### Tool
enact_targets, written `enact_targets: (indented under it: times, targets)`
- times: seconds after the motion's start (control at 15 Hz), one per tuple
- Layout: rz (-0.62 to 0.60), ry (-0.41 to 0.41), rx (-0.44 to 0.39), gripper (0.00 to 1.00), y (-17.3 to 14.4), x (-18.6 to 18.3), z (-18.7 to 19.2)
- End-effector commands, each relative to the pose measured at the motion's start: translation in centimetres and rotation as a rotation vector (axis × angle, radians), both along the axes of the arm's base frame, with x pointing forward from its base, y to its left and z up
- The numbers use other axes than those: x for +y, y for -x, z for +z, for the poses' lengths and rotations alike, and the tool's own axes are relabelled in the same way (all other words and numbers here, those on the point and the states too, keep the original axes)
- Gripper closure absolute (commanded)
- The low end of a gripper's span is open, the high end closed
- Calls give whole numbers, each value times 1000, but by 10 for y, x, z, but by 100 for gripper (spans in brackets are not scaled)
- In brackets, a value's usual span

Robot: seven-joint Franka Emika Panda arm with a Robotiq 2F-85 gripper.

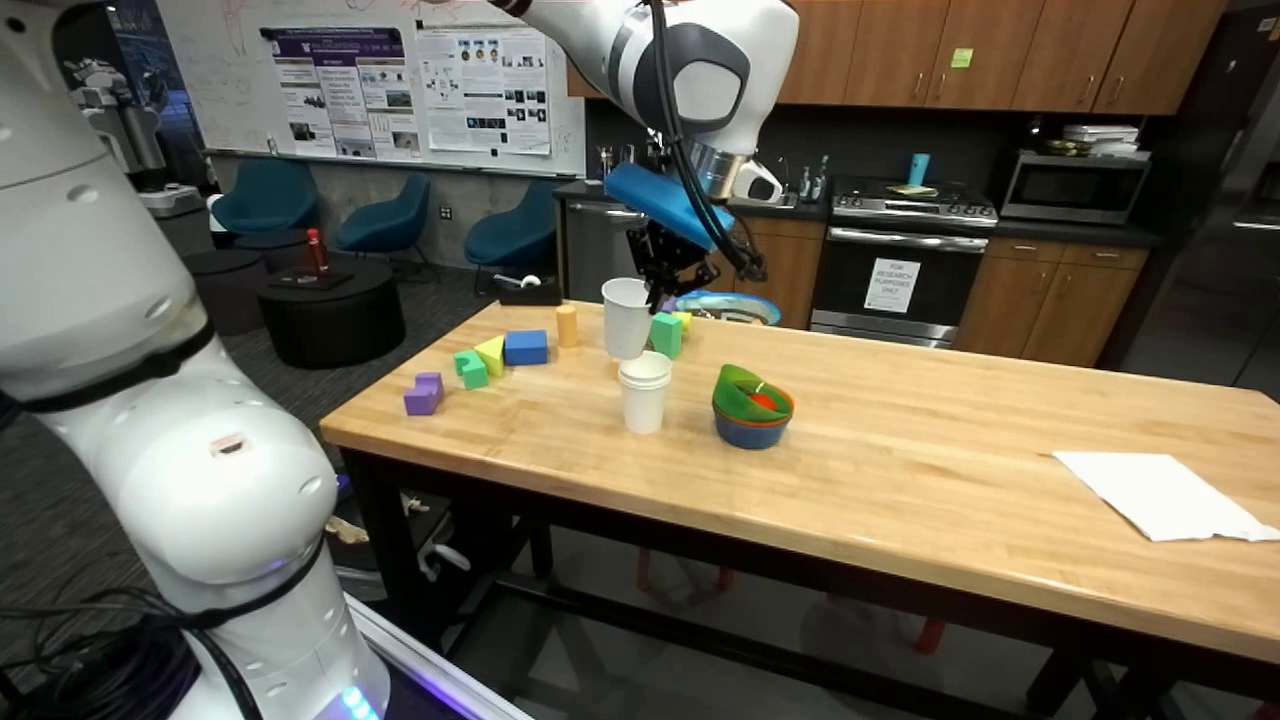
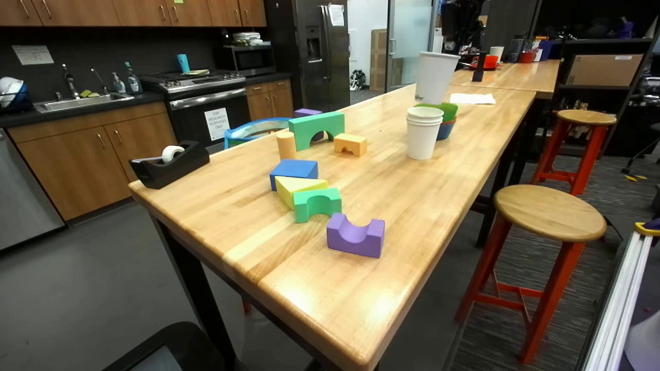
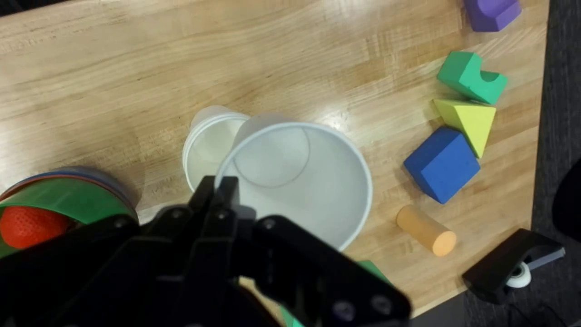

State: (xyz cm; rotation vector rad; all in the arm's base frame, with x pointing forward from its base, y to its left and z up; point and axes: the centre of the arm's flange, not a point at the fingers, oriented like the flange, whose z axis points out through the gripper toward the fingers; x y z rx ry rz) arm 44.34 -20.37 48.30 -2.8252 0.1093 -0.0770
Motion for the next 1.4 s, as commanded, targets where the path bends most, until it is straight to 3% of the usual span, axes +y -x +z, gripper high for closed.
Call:
enact_targets:
  times: [0.0,0.53,1.33]
  targets:
    - [-2,-22,19,99,-5,-8,-7]
    - [-25,-12,32,99,-8,-16,-12]
    - [-48,10,57,99,-42,-17,-19]
